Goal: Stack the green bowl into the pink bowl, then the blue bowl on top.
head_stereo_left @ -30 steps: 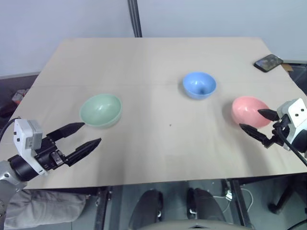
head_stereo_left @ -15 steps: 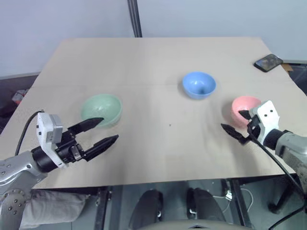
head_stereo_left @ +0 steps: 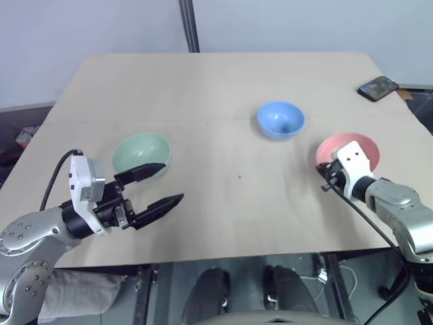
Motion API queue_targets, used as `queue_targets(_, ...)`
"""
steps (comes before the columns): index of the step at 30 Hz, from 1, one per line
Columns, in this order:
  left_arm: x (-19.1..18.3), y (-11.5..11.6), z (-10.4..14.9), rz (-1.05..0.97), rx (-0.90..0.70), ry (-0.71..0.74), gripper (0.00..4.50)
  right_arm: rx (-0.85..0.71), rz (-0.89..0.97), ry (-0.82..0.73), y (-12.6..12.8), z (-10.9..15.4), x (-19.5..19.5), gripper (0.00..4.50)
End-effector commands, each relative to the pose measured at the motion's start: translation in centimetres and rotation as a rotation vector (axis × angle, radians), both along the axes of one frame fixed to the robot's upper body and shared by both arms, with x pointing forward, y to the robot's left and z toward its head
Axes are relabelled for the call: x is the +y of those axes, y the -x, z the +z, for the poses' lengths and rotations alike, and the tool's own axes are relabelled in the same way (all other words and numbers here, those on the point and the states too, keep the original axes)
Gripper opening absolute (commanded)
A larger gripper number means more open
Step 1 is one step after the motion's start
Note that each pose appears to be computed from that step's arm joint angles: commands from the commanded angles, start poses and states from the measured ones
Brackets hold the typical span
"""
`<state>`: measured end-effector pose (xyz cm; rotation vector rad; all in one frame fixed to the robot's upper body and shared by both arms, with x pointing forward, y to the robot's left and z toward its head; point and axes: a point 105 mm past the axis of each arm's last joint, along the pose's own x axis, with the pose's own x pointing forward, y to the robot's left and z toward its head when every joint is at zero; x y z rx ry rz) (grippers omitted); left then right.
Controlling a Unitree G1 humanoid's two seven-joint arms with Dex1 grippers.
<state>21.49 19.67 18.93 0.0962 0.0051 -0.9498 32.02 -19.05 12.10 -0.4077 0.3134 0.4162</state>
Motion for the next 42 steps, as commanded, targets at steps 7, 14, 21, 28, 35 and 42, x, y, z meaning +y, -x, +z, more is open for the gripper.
queue_targets(7, -1.0, 0.2, 0.5, -0.017, -0.050, 0.000, 4.50, -0.097, 0.017, 0.127, -0.7, 1.2, -0.5, 0.03)
queue_targets(14, -1.1, 0.0, 0.5, -0.016, -0.044, 0.013, 4.50, -0.136, 0.074, 0.116, -0.3, 2.4, 0.2, 1.93)
queue_targets(21, -1.2, -0.3, 0.4, -0.017, -0.042, 0.025, 4.50, -0.148, 0.065, 0.091, -0.6, 2.6, 0.6, 3.28)
queue_targets(28, -1.2, -0.3, 0.7, -0.026, -0.047, 0.030, 4.50, -0.178, 0.083, 0.180, -3.2, 1.5, 0.6, 2.76)
queue_targets(35, -0.8, 0.0, 0.7, -0.018, -0.045, 0.030, 4.50, -0.215, 0.140, 0.213, -3.5, 2.0, 0.9, 0.05)
queue_targets(42, -0.5, 0.5, 0.3, -0.046, -0.024, 0.040, 4.50, -0.182, 0.594, 0.047, 2.4, 3.6, 8.7, 0.05)
